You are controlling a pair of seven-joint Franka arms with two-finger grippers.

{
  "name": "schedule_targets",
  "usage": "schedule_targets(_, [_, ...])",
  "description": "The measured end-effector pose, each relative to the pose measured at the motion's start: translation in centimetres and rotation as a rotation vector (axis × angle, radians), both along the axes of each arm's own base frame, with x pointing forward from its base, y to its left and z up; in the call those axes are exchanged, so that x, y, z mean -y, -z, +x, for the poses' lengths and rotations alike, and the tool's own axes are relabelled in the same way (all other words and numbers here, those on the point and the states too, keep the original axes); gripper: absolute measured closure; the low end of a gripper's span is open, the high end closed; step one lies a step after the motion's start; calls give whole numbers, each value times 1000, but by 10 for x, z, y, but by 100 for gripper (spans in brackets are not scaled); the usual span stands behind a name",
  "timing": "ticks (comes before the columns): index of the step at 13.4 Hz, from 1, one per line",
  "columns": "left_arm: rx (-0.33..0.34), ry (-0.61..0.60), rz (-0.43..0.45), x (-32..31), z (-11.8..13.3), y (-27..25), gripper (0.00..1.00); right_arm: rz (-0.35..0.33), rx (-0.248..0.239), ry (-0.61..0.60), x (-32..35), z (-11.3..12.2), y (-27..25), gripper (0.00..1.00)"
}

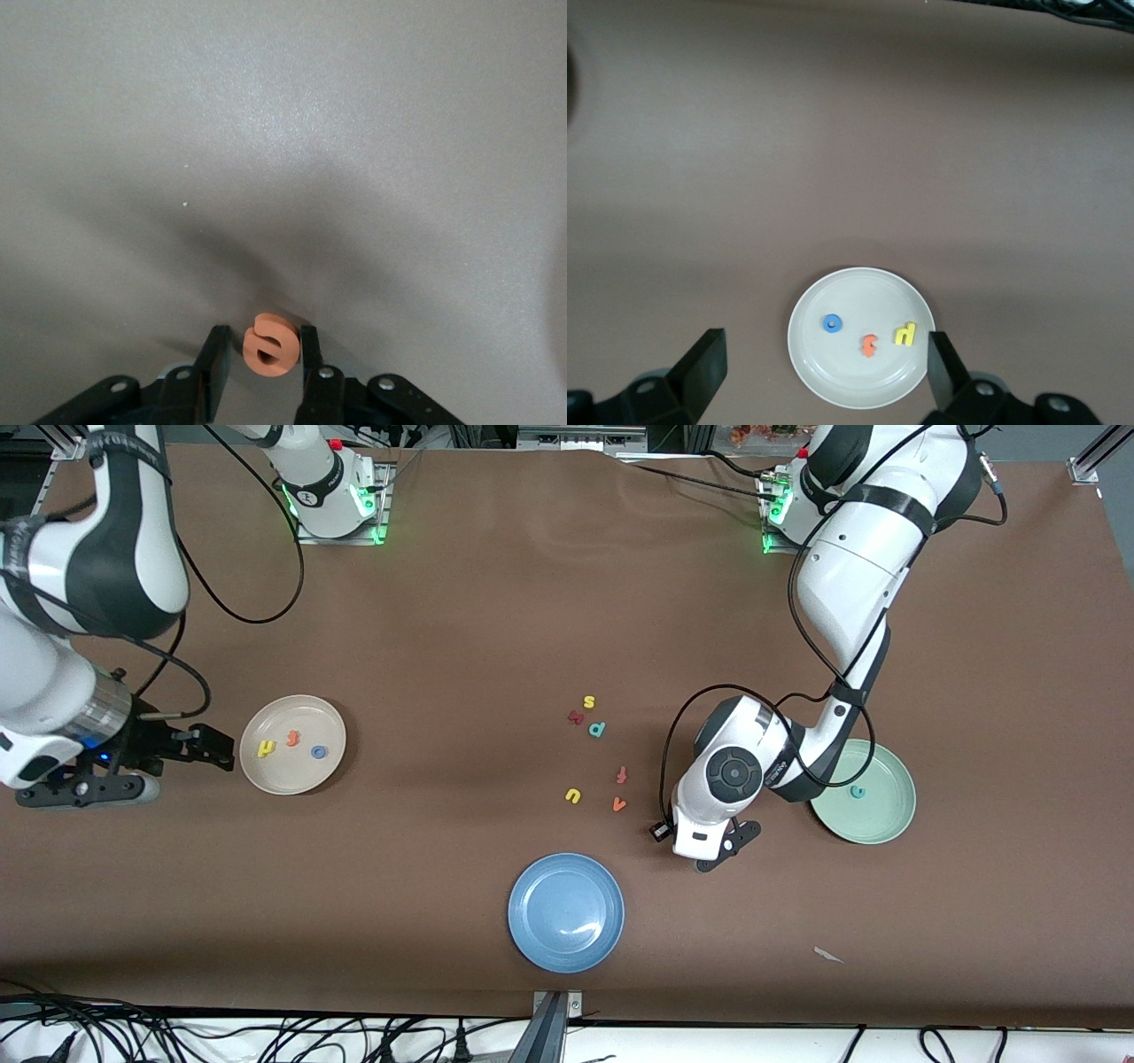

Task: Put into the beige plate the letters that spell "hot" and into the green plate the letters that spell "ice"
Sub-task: 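Carry the orange e with the left gripper over the green plate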

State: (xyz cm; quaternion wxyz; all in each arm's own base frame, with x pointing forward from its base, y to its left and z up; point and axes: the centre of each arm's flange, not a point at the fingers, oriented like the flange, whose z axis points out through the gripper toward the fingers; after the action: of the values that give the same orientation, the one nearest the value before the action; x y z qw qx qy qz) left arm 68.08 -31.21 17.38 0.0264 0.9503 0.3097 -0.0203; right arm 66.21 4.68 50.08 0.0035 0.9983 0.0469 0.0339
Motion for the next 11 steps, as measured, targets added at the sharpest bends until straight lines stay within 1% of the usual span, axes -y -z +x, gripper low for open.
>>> schedule_targets(3, [1,0,0,0,0,-1,70,-1,-16,2,-1,-1,7,0])
schedule_targets(6, [1,0,0,0,1,-1,71,-3,-32,51,-5,1,17,0])
schedule_targets(11, [5,-1,2,-2,2,-2,71,-2,-33,63,-8,1,18,0])
